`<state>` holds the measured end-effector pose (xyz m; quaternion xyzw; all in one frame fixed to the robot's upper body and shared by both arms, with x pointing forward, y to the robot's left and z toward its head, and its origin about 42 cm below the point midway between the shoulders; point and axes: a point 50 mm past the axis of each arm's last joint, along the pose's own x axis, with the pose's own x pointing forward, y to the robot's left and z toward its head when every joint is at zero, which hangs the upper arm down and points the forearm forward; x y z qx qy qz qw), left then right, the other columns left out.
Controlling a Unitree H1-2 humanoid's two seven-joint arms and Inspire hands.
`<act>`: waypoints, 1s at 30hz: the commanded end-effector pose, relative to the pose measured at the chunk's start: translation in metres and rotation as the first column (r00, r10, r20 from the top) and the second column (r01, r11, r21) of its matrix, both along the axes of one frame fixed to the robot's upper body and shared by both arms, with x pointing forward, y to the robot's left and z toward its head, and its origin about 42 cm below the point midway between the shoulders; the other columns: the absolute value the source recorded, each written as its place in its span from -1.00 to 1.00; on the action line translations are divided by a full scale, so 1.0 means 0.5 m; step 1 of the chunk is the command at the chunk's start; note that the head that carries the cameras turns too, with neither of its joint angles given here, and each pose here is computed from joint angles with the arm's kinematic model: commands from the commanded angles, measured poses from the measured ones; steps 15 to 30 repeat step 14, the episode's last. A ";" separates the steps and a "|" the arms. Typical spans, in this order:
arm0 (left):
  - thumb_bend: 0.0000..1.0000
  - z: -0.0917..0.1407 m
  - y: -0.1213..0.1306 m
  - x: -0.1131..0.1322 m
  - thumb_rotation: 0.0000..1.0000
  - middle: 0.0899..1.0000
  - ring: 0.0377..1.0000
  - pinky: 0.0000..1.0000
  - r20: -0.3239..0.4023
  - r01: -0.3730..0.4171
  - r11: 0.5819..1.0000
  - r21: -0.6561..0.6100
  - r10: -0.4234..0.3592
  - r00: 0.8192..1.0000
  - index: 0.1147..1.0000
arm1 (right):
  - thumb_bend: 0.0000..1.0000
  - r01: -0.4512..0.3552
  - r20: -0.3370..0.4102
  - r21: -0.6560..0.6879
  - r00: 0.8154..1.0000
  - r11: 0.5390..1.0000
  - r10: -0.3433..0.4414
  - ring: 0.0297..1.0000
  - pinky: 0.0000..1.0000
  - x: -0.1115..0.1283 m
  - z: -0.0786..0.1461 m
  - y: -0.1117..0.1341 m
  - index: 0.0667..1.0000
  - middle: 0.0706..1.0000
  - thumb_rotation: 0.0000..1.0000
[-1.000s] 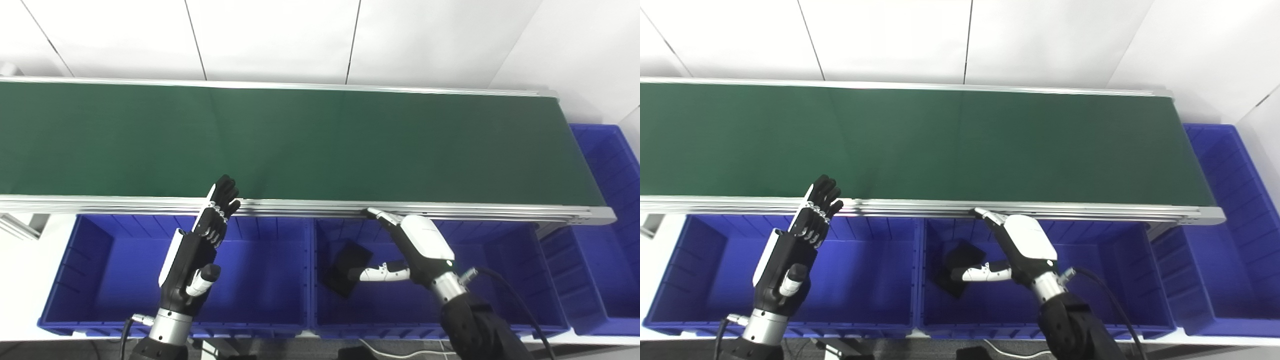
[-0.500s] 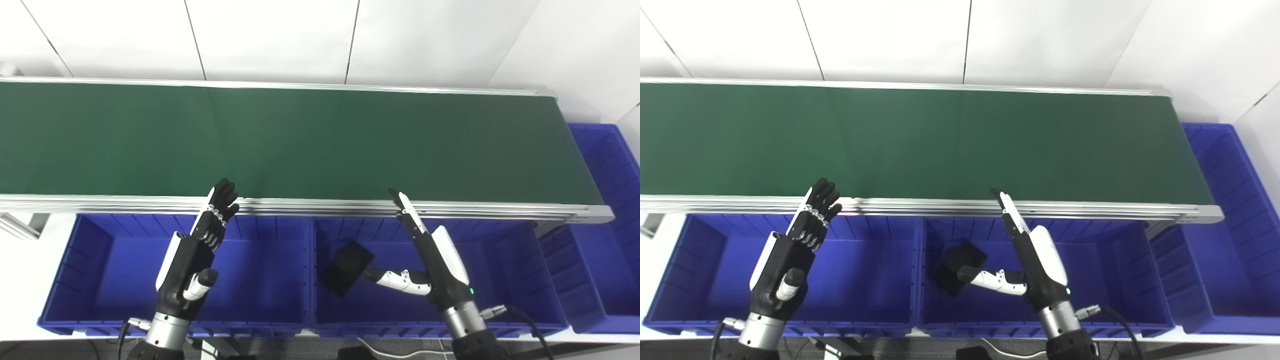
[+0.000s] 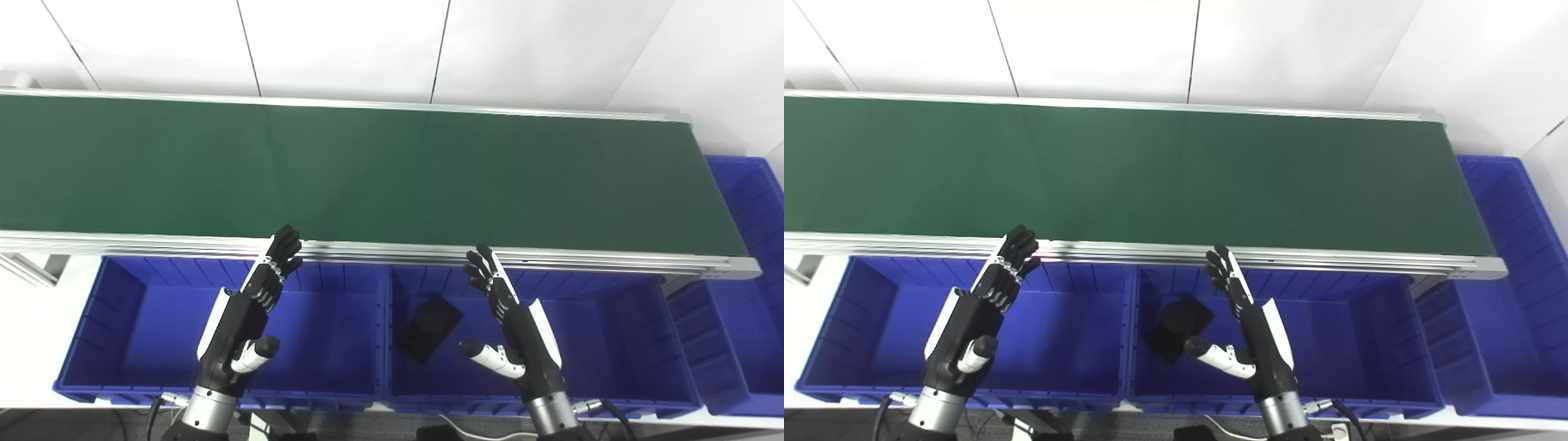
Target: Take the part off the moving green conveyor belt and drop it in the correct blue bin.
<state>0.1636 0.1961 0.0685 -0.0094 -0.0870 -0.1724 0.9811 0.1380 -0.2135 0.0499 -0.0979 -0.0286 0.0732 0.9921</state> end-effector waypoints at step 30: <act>0.81 0.013 -0.003 0.011 0.71 1.00 0.98 0.93 0.056 0.003 1.000 0.010 -0.004 0.998 0.98 | 0.73 0.068 0.076 0.023 0.995 0.997 -0.070 0.92 0.97 -0.008 0.015 0.015 1.00 0.99 0.48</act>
